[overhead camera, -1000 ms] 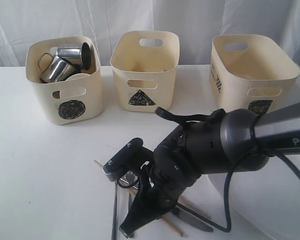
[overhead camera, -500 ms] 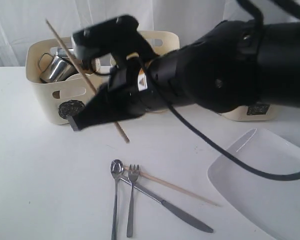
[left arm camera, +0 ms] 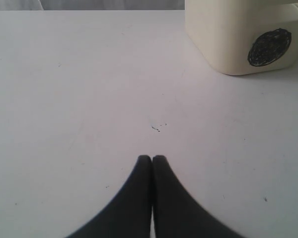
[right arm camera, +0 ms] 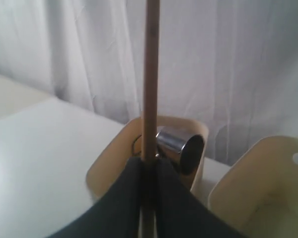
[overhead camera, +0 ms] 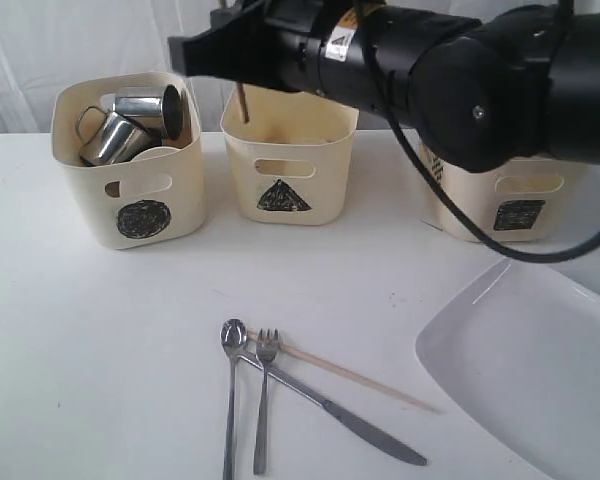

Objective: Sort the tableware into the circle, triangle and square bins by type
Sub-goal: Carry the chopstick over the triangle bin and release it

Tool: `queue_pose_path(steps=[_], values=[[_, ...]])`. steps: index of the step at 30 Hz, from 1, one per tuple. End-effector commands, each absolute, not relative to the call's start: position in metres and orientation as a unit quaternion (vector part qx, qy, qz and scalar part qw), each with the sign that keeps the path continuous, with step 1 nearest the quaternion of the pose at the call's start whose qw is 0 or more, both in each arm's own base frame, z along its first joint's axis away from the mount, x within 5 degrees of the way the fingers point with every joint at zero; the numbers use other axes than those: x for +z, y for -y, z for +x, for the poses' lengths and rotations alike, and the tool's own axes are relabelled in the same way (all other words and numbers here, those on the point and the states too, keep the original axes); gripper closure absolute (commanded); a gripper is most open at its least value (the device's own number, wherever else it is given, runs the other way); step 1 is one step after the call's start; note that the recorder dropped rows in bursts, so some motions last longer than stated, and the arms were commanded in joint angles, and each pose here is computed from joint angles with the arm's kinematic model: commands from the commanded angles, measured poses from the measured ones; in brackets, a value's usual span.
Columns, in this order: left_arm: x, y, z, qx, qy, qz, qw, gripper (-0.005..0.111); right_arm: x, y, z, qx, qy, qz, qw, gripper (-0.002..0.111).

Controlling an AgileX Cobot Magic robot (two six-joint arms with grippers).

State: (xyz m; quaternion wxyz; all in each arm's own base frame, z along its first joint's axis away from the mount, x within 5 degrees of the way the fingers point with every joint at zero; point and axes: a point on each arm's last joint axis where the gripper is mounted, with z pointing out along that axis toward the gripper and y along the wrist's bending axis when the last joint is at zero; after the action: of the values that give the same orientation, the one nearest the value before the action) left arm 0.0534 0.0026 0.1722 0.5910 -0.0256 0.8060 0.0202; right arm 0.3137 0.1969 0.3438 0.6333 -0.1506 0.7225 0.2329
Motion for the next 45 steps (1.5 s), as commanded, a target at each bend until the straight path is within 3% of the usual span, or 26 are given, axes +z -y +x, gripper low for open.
queue_pose_path(steps=[1,7,12,23,30,38,45], values=[[0.172,-0.002,0.053,0.018,-0.805,-0.025,0.593,0.107,0.341,-0.174,0.344,0.258,-0.676,-0.03,0.69,0.108],[0.172,-0.002,0.053,0.018,-0.805,-0.025,0.593,0.107,0.298,-0.164,0.379,0.248,-0.64,0.063,0.724,0.108],[0.172,-0.002,0.053,0.018,-0.805,-0.025,0.593,0.107,0.27,-0.175,0.401,0.239,-0.653,0.058,0.716,0.108],[0.172,-0.002,0.053,0.018,-0.805,-0.025,0.593,0.107,0.247,-0.188,0.46,0.179,-0.675,-0.011,0.716,0.107],[0.172,-0.002,0.053,0.018,-0.805,-0.025,0.593,0.107,0.23,-0.17,0.472,0.164,-0.711,0.006,0.684,0.082],[0.172,-0.002,0.053,0.018,-0.805,-0.025,0.593,0.107,0.236,-0.169,0.47,0.165,-0.718,0.002,0.676,0.077],[0.172,-0.002,0.053,0.018,-0.805,-0.025,0.593,0.107,0.279,-0.169,0.444,0.183,-0.783,-0.024,0.594,0.078]])
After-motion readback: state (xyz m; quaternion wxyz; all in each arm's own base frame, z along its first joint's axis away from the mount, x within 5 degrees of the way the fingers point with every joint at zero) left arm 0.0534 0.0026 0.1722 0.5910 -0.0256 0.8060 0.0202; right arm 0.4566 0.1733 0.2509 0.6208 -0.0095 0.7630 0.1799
